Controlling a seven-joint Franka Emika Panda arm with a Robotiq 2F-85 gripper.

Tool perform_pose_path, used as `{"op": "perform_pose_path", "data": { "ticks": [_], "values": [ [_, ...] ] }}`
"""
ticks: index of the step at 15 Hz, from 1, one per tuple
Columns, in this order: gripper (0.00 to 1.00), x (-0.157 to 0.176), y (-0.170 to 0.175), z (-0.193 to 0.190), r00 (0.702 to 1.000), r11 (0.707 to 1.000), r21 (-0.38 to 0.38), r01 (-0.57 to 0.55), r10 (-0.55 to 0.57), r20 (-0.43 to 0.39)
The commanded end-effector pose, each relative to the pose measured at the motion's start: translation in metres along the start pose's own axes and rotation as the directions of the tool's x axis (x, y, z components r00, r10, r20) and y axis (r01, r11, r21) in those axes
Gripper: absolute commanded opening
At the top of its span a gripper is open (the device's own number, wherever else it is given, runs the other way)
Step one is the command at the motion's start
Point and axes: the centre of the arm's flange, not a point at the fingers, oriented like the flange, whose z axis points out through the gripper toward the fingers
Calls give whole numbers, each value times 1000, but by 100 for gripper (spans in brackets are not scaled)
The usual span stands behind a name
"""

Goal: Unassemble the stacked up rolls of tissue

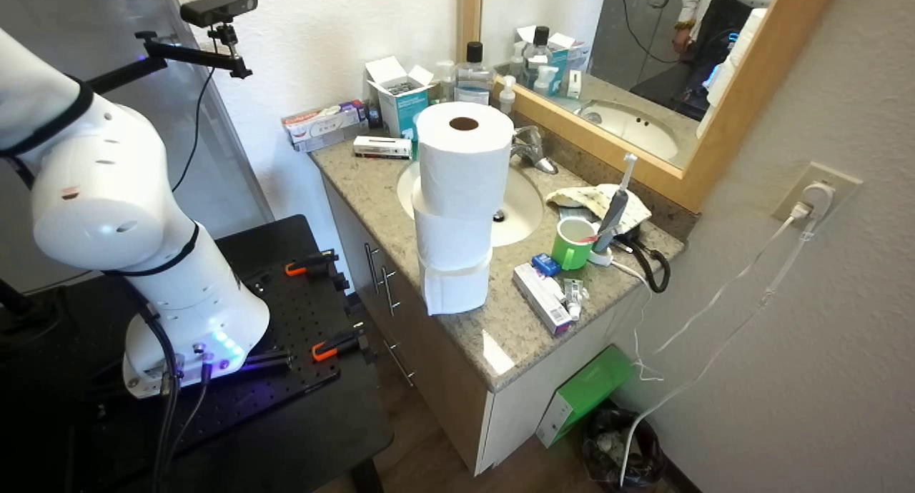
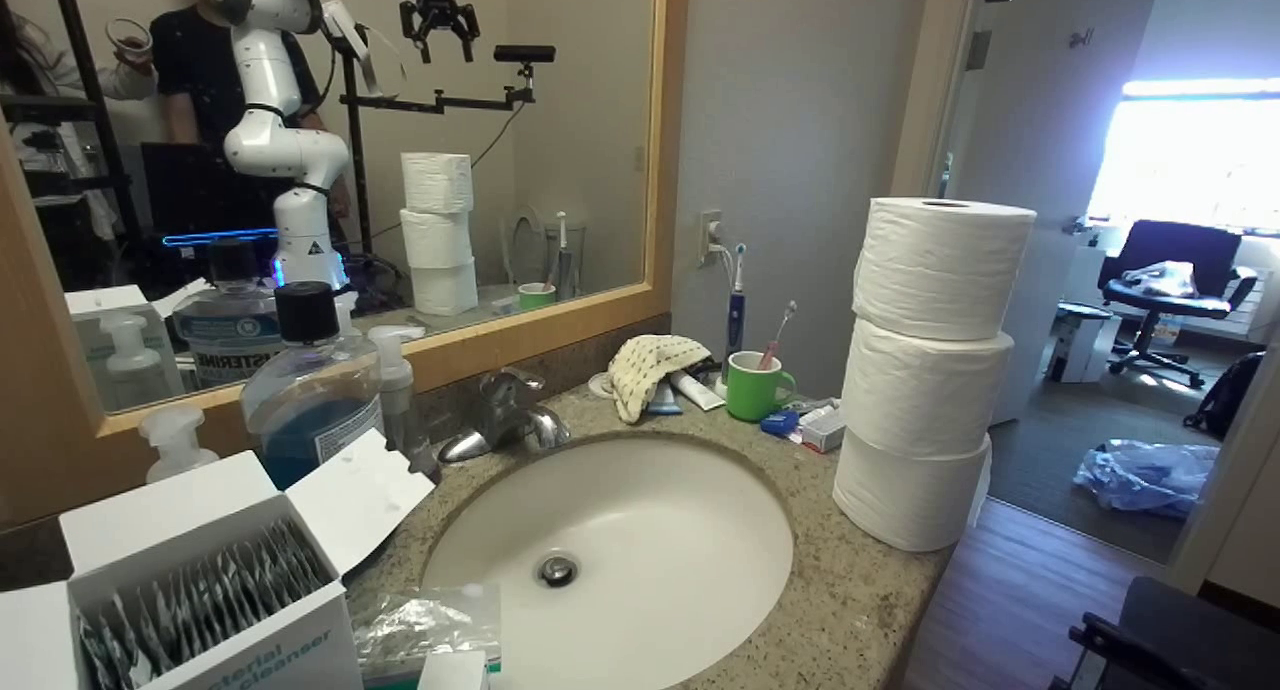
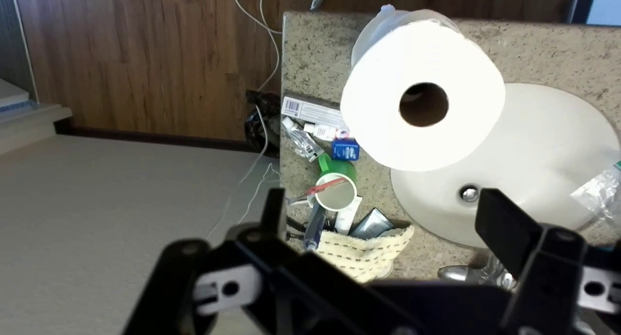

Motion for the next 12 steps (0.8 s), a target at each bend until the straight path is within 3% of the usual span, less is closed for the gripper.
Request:
{"op": "perform_pose_path", "data": {
  "ticks": [1, 12],
  "values": [
    [100, -6, -15, 20, 999, 999, 23, 25, -26, 27],
    [100, -47, -31, 97, 992, 997, 65, 31, -38, 118]
  ]
}}
